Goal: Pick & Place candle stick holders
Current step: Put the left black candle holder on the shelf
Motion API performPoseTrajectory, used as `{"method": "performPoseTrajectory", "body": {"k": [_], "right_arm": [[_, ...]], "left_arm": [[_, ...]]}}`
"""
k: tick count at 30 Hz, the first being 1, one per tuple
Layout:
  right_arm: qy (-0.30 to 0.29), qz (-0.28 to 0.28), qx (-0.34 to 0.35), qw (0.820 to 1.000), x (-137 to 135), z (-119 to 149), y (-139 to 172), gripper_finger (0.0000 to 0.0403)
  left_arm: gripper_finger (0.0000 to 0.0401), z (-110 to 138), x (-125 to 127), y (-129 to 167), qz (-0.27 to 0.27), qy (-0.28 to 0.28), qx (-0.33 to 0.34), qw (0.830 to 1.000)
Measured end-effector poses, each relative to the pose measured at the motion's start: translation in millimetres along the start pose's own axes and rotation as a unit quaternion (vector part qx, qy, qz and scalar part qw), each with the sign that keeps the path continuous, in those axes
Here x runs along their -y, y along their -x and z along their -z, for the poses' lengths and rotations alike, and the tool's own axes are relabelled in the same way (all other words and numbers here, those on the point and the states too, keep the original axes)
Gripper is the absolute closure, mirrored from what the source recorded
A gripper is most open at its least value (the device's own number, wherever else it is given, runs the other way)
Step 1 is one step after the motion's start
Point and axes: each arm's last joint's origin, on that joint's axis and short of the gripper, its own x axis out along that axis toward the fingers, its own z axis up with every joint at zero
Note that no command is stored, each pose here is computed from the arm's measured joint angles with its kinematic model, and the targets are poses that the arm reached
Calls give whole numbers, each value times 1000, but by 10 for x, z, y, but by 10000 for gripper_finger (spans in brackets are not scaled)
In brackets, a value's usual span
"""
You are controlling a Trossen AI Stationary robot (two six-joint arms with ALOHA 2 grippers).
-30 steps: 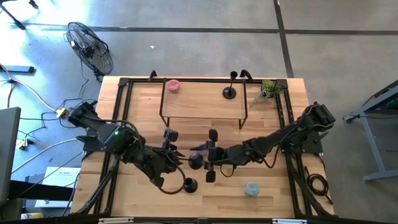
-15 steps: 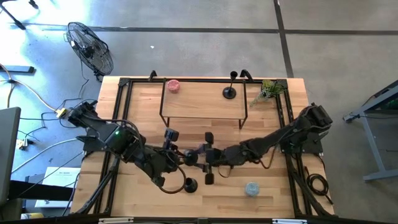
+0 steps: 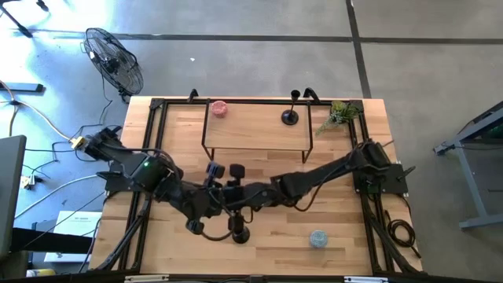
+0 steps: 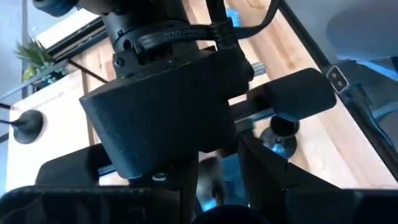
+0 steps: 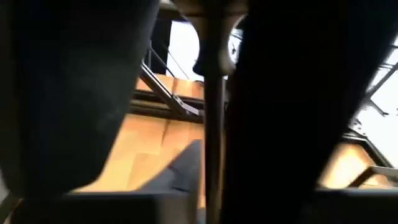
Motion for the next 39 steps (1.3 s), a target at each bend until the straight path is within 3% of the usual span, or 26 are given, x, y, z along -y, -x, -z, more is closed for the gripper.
{"method": "performPoseTrajectory", "body": {"k": [3,15,22,26,33,39], "right_arm": [[24,28,-7,999,-84,-37,53,390],[29,63,-57,996,-209,-38,193,398],[32,59,-54,996,-270,-82,276,400],[41,75,-49,995,-316,-122,347,401],[44,97,-40,993,-396,-180,461,401],[52,114,-39,991,-468,-192,537,402]], "left_arm": [[301,-4,3,-1,5,2,2,1000],[301,-26,20,-29,1,12,8,1000],[187,-154,-5,-18,-26,19,71,997],[147,-231,-17,6,-27,34,112,993],[134,-383,-31,166,-52,59,182,980],[133,-471,-11,273,-70,38,224,971]]}}
